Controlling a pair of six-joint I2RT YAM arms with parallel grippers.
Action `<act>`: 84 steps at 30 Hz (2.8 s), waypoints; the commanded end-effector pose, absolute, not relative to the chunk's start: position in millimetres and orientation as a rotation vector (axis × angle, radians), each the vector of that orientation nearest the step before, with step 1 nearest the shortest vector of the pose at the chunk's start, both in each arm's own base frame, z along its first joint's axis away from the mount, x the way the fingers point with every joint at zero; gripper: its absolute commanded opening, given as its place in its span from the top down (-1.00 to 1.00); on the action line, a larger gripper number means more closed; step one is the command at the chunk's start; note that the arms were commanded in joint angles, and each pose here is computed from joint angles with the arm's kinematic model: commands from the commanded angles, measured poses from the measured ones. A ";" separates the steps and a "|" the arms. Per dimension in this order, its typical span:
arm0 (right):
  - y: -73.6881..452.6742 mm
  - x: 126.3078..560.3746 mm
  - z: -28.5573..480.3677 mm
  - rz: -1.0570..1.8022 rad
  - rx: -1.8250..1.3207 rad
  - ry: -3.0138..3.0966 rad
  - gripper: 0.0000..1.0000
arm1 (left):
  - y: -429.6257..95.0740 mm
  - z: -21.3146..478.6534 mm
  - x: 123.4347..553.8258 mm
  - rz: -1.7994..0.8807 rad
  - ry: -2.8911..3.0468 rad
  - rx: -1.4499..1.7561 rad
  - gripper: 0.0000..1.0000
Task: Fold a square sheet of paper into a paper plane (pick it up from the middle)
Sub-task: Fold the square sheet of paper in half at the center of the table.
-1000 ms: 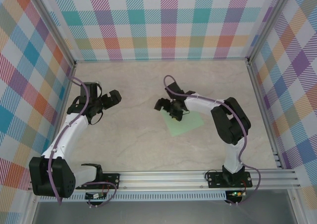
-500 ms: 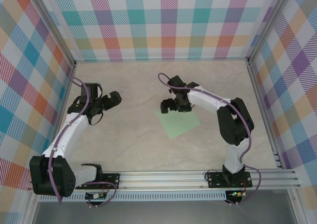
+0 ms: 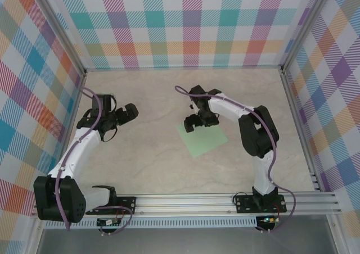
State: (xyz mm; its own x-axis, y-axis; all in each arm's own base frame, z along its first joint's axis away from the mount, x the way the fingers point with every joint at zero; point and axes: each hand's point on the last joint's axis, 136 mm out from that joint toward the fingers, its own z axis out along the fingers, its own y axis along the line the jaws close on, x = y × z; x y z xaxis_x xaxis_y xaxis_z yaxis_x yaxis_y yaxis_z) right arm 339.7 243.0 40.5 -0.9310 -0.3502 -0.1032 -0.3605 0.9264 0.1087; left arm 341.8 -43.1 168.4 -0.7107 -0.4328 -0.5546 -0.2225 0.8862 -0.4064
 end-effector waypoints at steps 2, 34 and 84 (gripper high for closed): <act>237.5 335.6 34.9 0.128 -0.604 3.040 -1.00 | -44.3 170.1 343.3 -0.419 2.385 -0.465 -1.00; 211.9 304.4 -43.3 -0.053 -0.613 3.232 -0.73 | -46.7 162.9 344.9 -0.425 2.422 -0.461 -1.00; 201.6 305.3 -48.5 -0.116 -0.553 3.245 -0.73 | -51.3 154.3 345.7 -0.450 2.458 -0.458 -1.00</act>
State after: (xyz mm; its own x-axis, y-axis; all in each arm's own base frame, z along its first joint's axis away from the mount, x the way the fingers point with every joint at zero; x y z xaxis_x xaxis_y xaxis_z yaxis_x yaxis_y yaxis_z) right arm 330.0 232.7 11.6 -0.9319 -0.3624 -0.0105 -0.3626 0.9317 0.0206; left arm 344.3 -48.2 146.9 -0.7575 -0.4275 -0.4935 -0.2352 0.8837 -0.4046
